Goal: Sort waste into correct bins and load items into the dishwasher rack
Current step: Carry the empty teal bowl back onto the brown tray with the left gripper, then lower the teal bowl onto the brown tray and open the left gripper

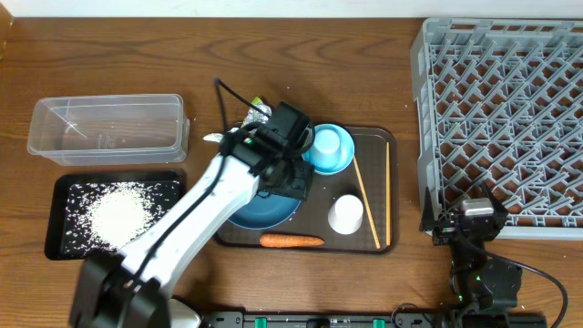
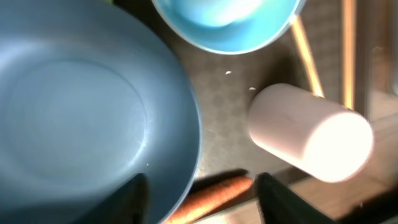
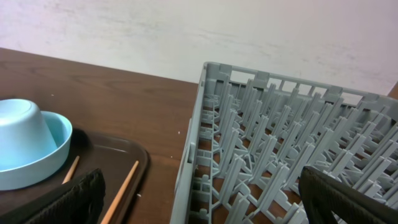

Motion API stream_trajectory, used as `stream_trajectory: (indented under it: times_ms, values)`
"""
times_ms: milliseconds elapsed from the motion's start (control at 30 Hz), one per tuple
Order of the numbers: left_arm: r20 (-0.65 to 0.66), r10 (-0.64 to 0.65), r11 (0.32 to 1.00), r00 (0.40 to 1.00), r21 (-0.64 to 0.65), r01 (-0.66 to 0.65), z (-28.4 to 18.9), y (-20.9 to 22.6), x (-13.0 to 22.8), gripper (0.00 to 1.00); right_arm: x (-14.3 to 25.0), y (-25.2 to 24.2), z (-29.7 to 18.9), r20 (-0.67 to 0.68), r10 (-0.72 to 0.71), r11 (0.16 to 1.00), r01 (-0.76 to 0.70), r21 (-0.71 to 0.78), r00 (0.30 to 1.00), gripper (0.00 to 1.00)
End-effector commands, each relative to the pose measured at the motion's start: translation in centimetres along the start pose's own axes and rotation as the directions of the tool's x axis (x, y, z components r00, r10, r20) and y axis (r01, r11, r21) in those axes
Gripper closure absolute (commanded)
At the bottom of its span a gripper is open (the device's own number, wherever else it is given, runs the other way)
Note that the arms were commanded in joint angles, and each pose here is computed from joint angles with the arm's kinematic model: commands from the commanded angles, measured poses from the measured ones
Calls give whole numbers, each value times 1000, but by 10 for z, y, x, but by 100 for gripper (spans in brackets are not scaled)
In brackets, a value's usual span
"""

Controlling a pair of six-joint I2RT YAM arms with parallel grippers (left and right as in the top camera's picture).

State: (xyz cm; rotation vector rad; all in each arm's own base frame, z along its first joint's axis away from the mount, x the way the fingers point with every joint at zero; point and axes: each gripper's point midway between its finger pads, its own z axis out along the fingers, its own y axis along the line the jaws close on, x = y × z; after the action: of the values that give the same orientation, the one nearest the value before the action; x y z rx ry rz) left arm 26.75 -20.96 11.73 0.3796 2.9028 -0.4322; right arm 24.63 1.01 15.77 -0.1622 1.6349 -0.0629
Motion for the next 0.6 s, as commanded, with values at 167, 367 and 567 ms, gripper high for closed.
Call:
stream_trajectory:
  times_ms: [167,367,567]
  values:
    - [212,-167,985,963,-5,172,-92,36,-4,8,0,-3,0,0,-14,1000,14,12,1000,1]
    - [130,-265,960,955,-56,274,-107,62,35,2,0,-3,0,0,-14,1000,14,12,1000,1]
    - [-60,-328,943,943,37,331,-89,36,71,1,0,-3,0,0,-14,1000,14,12,1000,1]
